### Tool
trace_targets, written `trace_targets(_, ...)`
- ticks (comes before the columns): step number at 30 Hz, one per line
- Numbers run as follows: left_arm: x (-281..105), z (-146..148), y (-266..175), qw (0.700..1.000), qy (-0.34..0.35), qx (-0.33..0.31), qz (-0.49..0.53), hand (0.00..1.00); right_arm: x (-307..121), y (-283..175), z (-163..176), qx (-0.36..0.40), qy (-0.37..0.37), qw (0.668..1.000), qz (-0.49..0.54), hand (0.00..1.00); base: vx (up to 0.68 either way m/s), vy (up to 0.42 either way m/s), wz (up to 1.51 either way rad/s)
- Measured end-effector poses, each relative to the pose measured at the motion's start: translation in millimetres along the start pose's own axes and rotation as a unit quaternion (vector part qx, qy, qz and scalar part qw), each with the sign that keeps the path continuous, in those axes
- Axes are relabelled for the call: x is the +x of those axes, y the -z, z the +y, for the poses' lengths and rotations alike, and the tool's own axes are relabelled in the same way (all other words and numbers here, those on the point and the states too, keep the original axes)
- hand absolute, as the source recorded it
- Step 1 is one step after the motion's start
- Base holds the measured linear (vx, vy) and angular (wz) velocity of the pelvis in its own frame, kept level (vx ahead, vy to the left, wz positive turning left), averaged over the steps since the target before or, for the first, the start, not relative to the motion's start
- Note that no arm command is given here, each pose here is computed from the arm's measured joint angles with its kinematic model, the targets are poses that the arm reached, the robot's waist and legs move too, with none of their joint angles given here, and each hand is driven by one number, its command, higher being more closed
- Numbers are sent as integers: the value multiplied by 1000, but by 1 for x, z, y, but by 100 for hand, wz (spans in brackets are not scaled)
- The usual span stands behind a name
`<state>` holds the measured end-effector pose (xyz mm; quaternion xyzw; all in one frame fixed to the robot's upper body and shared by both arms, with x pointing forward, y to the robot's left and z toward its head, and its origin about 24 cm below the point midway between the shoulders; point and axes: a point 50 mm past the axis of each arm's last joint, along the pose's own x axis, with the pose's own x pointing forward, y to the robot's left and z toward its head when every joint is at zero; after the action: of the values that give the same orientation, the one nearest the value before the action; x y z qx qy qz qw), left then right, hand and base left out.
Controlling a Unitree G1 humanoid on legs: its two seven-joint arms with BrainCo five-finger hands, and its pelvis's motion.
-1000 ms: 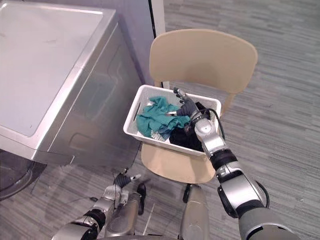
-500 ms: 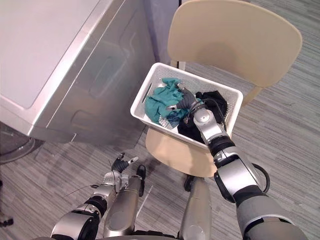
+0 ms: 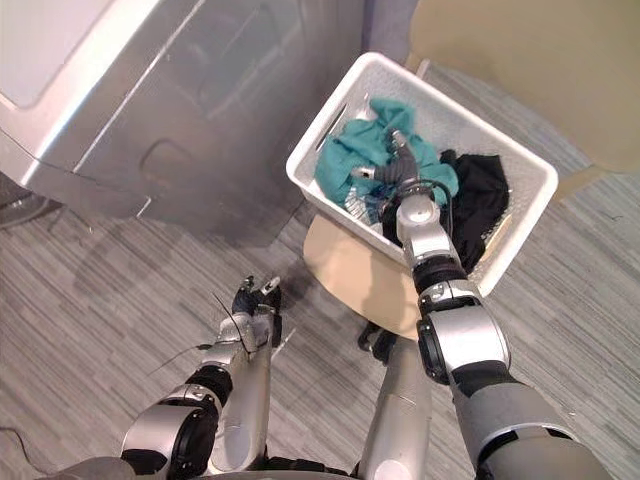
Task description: Pick up the laundry basket with both hands and put the clothes into the washing machine.
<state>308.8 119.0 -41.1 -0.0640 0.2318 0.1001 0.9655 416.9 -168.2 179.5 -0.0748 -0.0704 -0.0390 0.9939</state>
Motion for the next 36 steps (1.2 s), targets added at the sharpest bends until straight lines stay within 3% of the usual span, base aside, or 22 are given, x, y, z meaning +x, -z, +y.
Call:
trace_targets(6,1,3,-10,999,-14,-27,-22,0,6,-18,-21,86,60,994,-15,0,12,-7,9)
trace_targets(12,5,5,-29,997,-24,-56,-51,0,6,-23,-52,119,110,986,-32,0,40,-20,12)
trace_targets(24,6,16,-57,988,-41,-110,-103,0,1,-23,-90,13,134,990,-40,0,24,-42,3)
trace_targets(25,6,17,-58,986,-43,-121,-104,0,0,-22,-92,4,132,990,-40,100,39,-12,6)
trace_targets(31,8,28,-56,982,-55,-154,-99,0,-3,-20,-101,-18,120,992,-35,100,72,-36,2)
trace_targets(36,8,32,-55,981,-51,-162,-98,0,-9,1,-110,51,144,988,0,100,73,-19,-10)
